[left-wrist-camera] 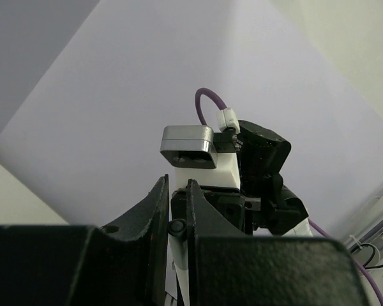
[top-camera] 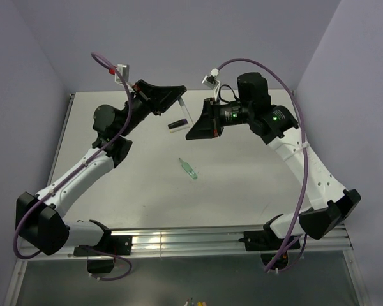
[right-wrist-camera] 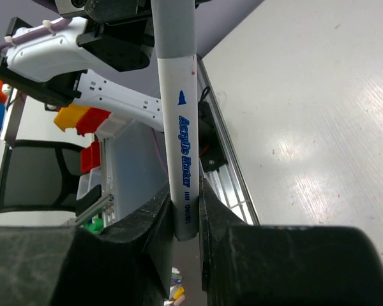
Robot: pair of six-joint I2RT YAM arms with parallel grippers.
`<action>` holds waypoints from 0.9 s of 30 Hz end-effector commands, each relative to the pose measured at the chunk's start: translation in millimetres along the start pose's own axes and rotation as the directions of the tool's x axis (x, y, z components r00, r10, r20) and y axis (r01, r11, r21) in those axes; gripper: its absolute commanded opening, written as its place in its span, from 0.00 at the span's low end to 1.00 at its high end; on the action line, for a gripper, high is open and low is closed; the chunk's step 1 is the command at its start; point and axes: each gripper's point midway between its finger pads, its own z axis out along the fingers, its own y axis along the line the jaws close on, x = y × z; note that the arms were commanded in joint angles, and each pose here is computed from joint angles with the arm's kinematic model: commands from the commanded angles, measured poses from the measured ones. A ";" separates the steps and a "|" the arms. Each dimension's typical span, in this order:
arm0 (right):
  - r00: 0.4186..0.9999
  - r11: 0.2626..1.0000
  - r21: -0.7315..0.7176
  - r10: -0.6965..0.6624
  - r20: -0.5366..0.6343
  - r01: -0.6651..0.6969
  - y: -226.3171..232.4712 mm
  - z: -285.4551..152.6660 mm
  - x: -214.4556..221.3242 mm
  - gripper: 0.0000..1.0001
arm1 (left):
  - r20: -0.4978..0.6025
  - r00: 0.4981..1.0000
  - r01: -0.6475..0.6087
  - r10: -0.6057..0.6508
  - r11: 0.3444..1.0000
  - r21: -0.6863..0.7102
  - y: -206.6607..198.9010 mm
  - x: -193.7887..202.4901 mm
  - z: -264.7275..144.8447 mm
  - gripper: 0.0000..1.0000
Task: Insert the pens into the pen caps
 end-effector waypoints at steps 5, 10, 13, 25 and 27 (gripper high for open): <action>0.877 0.924 0.019 -0.370 0.307 0.383 29.7 -13.4 -97.6 0.00 | -0.509 0.849 0.208 -0.141 0.975 0.077 -19.2 127.2 -45.9 0.00; 0.876 0.899 -0.101 -0.382 0.293 0.426 42.0 -10.7 -85.5 0.00 | -0.518 0.849 0.214 -0.104 0.964 0.158 -34.0 127.5 -52.2 0.00; 0.875 0.901 -0.094 -0.380 0.301 0.423 37.7 -9.9 -87.0 0.00 | -0.519 0.848 0.218 -0.110 0.964 0.151 -34.9 127.3 -52.3 0.00; 0.876 0.957 0.115 -0.291 0.384 0.268 2.7 -10.2 -116.1 0.00 | -0.470 0.840 0.249 -0.271 0.962 -0.109 -2.2 133.7 -41.0 0.00; 0.874 0.959 0.158 -0.281 0.396 0.237 -4.6 -8.4 -120.6 0.00 | -0.465 0.836 0.256 -0.292 0.956 -0.142 2.5 134.8 -39.3 0.00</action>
